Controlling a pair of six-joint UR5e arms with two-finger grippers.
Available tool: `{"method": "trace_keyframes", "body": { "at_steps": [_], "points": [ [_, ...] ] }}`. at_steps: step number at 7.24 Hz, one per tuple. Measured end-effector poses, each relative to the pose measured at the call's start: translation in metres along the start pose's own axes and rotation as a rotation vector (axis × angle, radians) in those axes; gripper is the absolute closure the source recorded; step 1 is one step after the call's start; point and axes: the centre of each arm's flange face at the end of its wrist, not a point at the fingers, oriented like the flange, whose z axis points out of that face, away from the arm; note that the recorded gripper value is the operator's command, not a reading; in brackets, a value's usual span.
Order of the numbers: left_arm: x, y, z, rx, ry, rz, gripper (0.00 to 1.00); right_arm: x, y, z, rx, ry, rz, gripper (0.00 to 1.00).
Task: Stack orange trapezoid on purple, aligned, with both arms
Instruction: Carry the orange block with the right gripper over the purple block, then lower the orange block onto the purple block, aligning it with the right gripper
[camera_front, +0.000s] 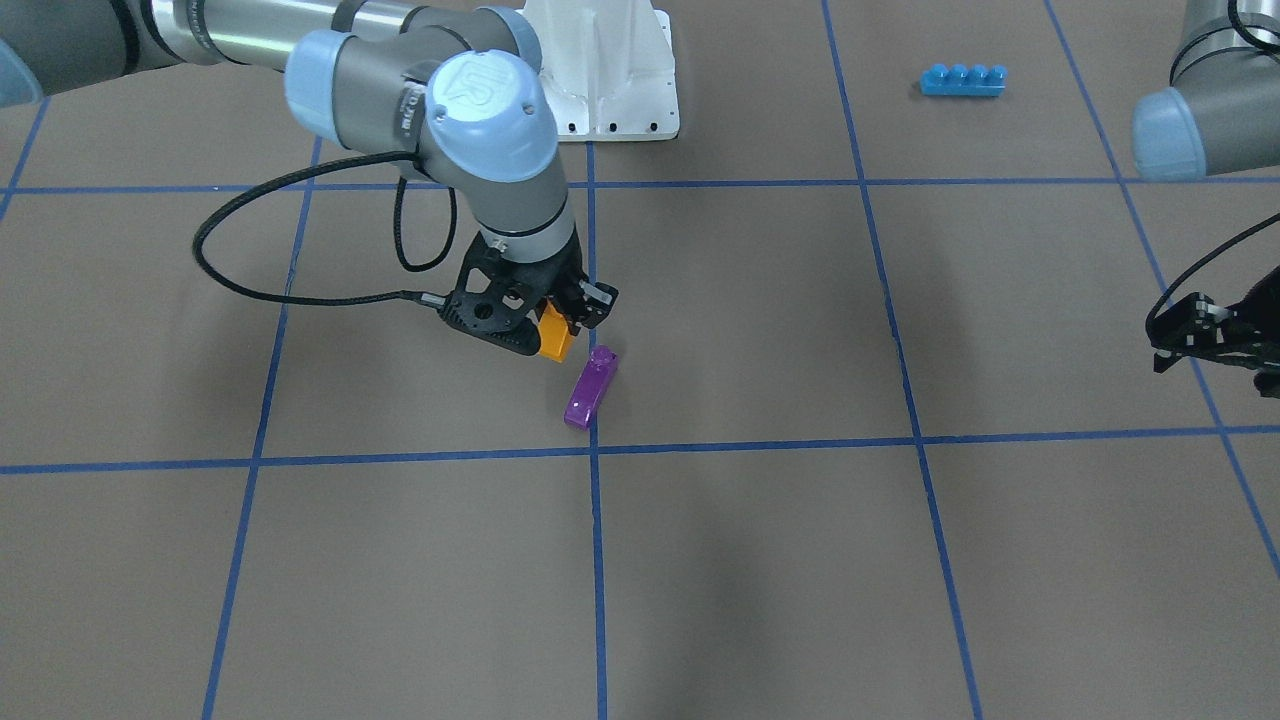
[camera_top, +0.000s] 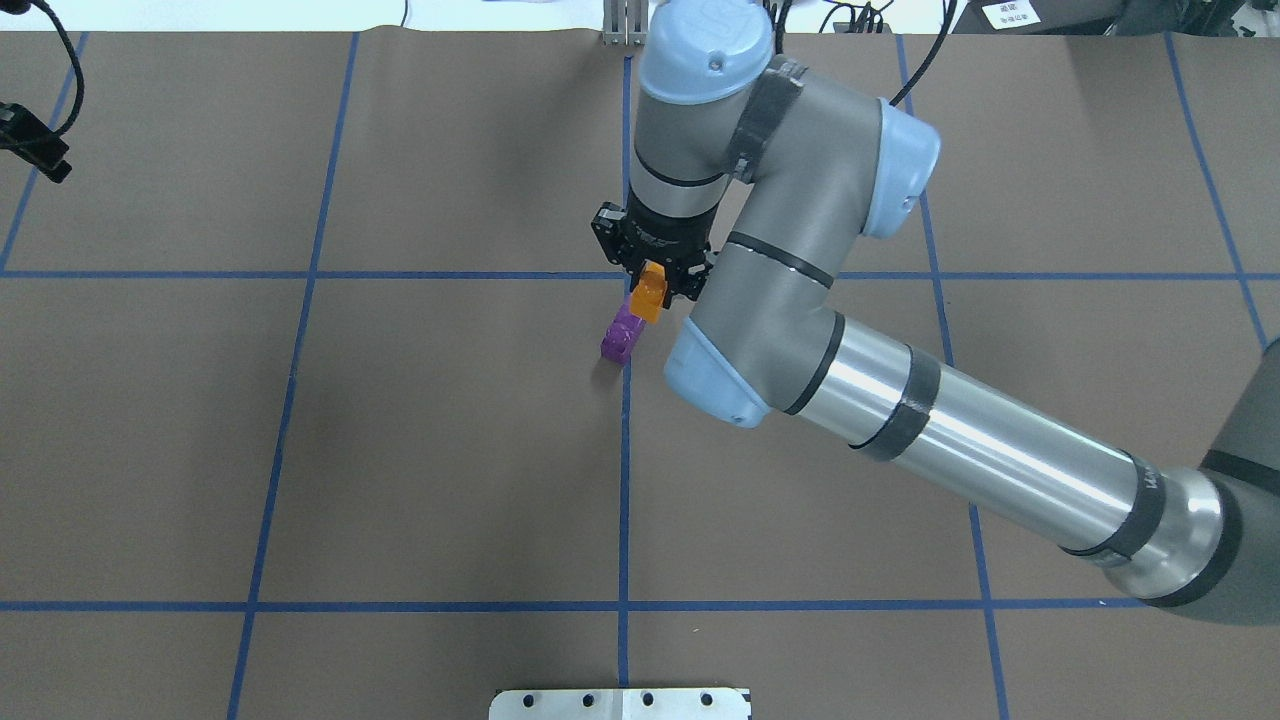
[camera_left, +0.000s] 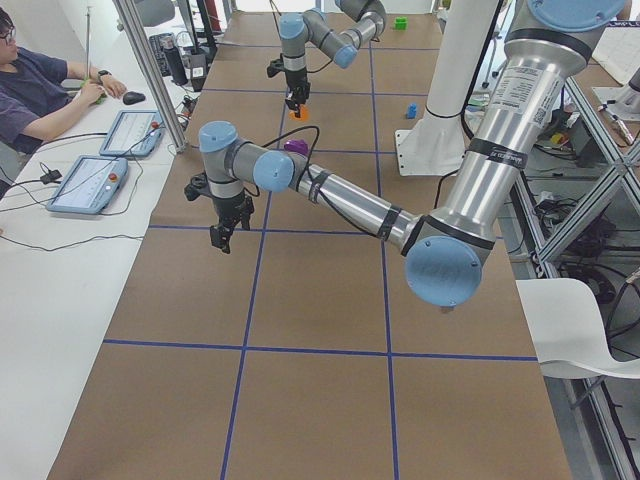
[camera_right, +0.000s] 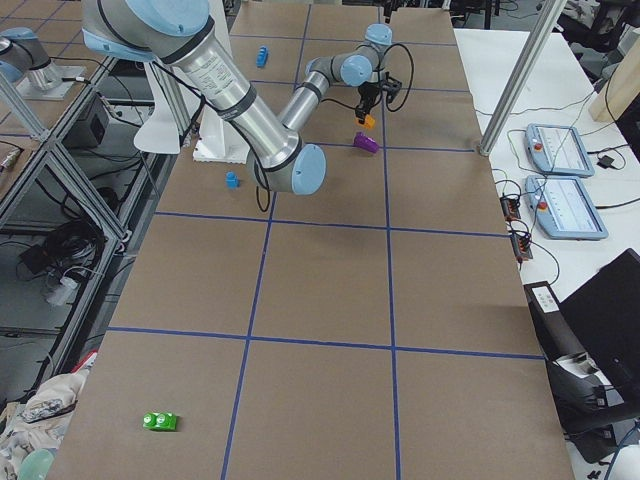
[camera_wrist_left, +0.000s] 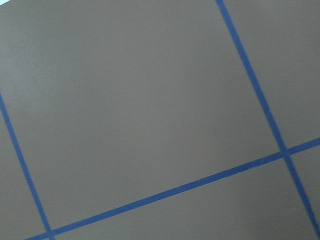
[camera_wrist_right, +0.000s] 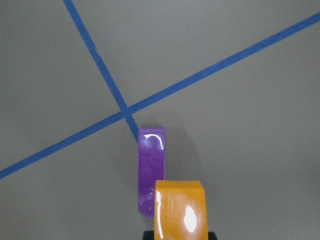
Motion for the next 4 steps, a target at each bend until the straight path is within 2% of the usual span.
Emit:
{"method": "trace_keyframes", "body": {
  "at_steps": [2, 4],
  "points": [
    [-0.010, 0.004, 0.004, -0.007, -0.002, 0.006, 0.00, -0.013, 0.013, 0.030, 0.013, 0.046, 0.076, 1.00],
    [-0.011, 0.004, 0.004, -0.006, -0.002, 0.007, 0.00, -0.015, 0.009, 0.045, 0.016, 0.061, 0.101, 1.00]
  ]
}}
